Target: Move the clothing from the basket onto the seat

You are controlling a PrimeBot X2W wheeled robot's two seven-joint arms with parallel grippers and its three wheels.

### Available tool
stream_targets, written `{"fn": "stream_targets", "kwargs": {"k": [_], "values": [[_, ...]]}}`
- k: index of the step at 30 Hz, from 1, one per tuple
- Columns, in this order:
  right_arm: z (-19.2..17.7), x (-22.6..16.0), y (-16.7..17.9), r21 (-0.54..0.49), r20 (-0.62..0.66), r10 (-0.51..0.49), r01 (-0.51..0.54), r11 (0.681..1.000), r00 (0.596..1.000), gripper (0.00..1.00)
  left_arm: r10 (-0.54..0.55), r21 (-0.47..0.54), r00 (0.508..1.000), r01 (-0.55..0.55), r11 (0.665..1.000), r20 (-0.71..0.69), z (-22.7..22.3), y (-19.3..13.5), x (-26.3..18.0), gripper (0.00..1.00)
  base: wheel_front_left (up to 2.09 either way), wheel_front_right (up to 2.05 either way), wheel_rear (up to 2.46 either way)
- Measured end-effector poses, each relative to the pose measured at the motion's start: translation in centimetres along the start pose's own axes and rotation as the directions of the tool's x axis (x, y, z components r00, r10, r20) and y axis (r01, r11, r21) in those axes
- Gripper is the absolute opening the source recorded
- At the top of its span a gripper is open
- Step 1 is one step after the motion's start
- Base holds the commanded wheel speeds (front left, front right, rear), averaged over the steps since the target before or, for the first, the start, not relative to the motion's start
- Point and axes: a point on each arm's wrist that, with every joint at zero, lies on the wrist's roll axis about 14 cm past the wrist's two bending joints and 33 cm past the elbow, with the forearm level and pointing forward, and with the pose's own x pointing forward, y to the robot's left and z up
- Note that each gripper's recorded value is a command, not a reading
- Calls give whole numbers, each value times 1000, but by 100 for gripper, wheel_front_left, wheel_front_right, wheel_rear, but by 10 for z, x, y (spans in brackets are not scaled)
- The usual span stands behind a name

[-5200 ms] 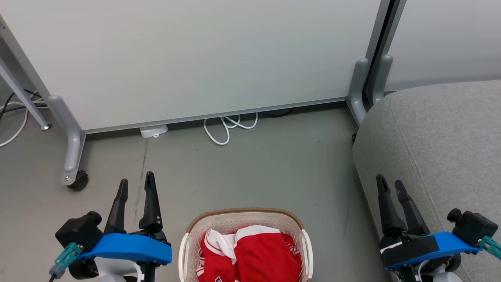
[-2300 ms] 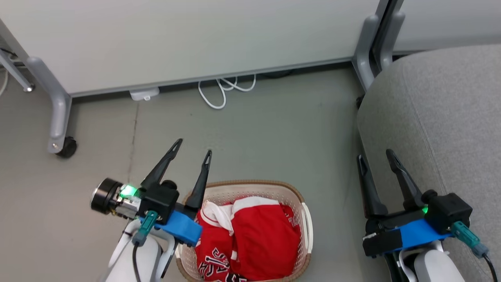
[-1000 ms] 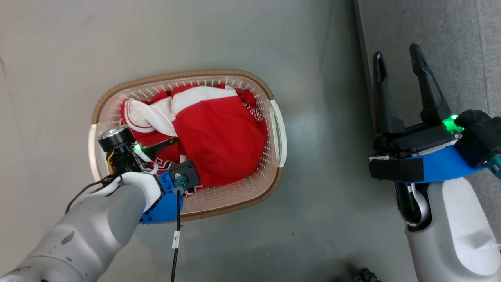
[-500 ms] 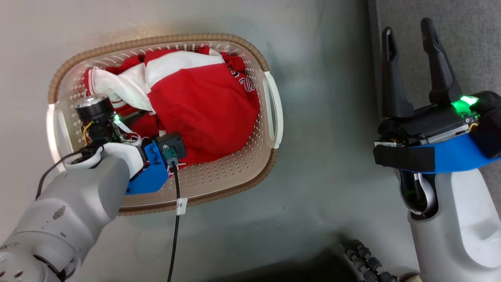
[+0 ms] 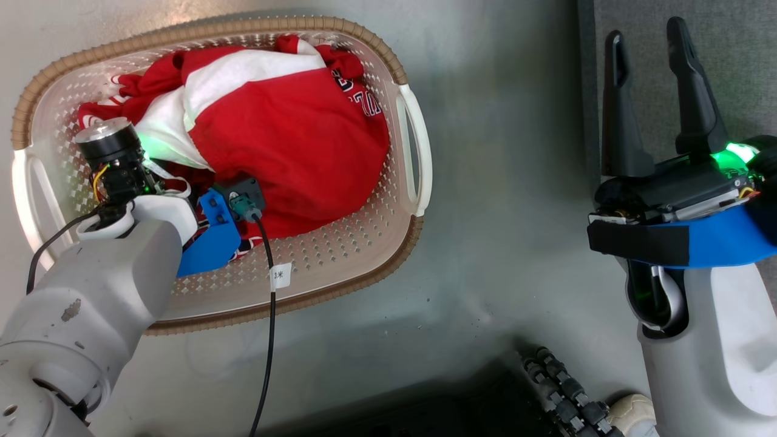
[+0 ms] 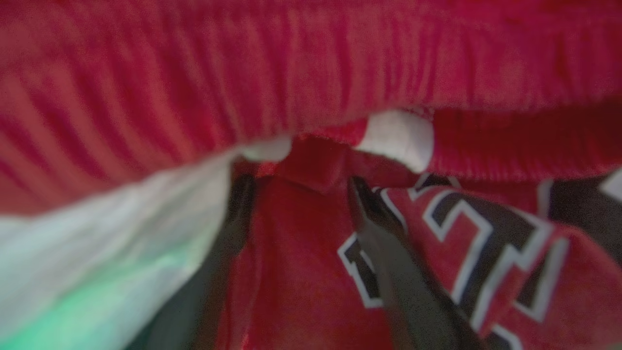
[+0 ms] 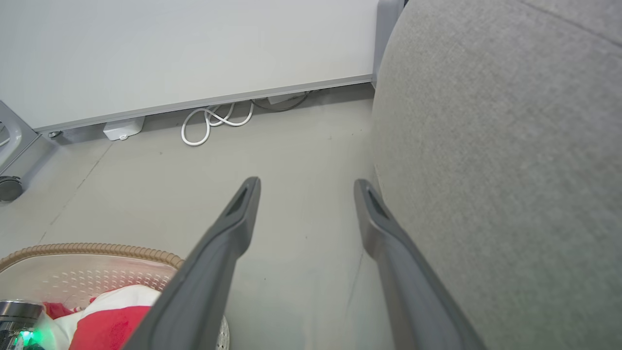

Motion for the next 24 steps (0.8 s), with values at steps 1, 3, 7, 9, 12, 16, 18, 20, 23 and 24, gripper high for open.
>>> {"fn": "stream_targets", "kwargs": {"k": [1,3,7,9,12,16,18,20,23,24], "values": [[-1,0,-1,-1,-1,-2,2,1000,1000,100,-3,0,1000,3,1000,1,1,-1,1,100,0,0,0],[-2,0,-2,-1,-3,-4,4,1000,1000,100,-3,-2,1000,3,1000,-2,2,0,3,100,0,0,0],[-5,1,-2,-2,-4,-5,5,1000,1000,100,-9,-7,1000,9,1000,-15,2,-2,6,100,0,0,0],[-5,2,-2,-2,-3,-5,5,1000,1000,100,-13,-10,1000,12,1000,-23,3,-4,7,18,0,0,0],[-4,2,-2,-3,0,-5,5,1000,1000,100,-13,-4,999,13,1000,-41,4,-5,6,0,0,0,0],[-1,3,-2,-6,8,-5,5,1000,1000,100,-13,-11,999,13,1000,-41,9,-7,2,0,0,0,0],[3,3,-2,-7,16,-5,5,1000,1000,100,-12,-25,999,11,1000,-30,13,-7,0,0,0,0,0],[7,3,-1,-7,24,-5,5,1000,1000,100,-11,-28,1000,11,1000,-20,16,-8,-4,0,0,0,0],[12,3,1,-10,35,0,1,1000,999,100,1,-51,1000,-1,999,-4,19,-4,-10,0,0,0,0],[14,3,2,-9,39,1,-1,1000,999,100,4,-56,1000,-4,998,4,21,-4,-12,0,0,0,0]]}}
